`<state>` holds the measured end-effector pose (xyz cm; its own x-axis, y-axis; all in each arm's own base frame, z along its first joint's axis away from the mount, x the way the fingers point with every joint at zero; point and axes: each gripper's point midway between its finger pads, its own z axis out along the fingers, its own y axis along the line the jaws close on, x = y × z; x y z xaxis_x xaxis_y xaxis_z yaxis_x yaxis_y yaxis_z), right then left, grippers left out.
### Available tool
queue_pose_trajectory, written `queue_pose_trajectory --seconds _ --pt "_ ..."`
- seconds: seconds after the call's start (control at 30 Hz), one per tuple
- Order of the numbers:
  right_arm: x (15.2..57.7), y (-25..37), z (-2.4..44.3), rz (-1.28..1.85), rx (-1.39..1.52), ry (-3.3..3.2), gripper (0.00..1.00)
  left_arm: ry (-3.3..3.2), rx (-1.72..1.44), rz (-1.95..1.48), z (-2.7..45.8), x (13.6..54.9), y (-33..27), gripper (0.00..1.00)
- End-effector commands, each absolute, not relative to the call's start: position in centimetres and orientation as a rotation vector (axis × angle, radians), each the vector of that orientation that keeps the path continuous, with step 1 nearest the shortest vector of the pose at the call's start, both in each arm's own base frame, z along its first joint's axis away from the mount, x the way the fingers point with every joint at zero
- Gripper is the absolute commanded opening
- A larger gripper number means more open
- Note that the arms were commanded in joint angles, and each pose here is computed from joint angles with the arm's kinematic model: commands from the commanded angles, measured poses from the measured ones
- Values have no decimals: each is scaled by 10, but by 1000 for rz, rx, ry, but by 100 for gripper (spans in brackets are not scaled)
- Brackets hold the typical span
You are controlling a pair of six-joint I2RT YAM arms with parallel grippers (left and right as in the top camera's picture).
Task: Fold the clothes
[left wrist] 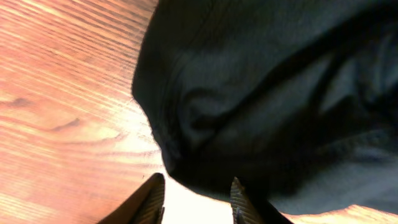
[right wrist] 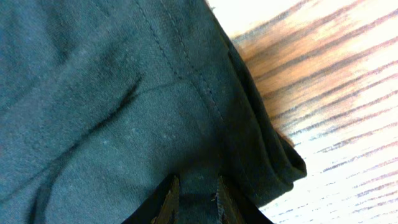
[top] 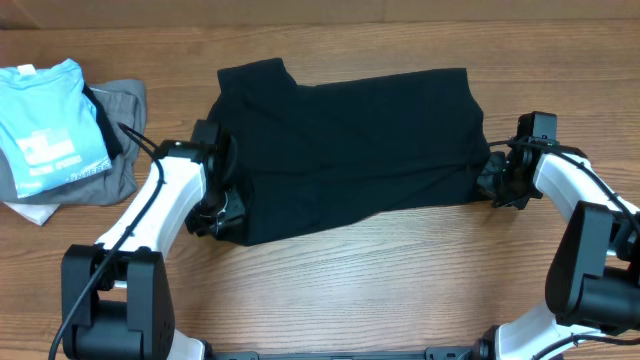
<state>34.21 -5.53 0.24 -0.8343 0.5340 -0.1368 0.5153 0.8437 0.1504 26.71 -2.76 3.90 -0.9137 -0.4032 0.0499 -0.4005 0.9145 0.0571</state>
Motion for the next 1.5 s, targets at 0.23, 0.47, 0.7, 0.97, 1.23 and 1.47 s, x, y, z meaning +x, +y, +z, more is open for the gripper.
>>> queue_pose_trajectory --seconds 0.23,0.47,0.7,0.97,1.23,1.47 --pt "338 -54 1 150 819 2866 25 -3030 546 -5 20 260 -34 43" --pt "338 -54 1 151 819 2867 24 -3086 562 -113 8 265 -20 12" --pt "336 -54 1 150 822 2873 25 -3072 655 -195 -11 252 -5 15" --pt "336 -54 1 150 822 2873 25 -3011 851 -145 -15 248 27 27" --pt "335 -54 0 150 823 2876 25 -2997 680 -55 12 254 25 37" --pt "335 -54 0 150 823 2876 24 -3031 700 -76 81 279 30 40"
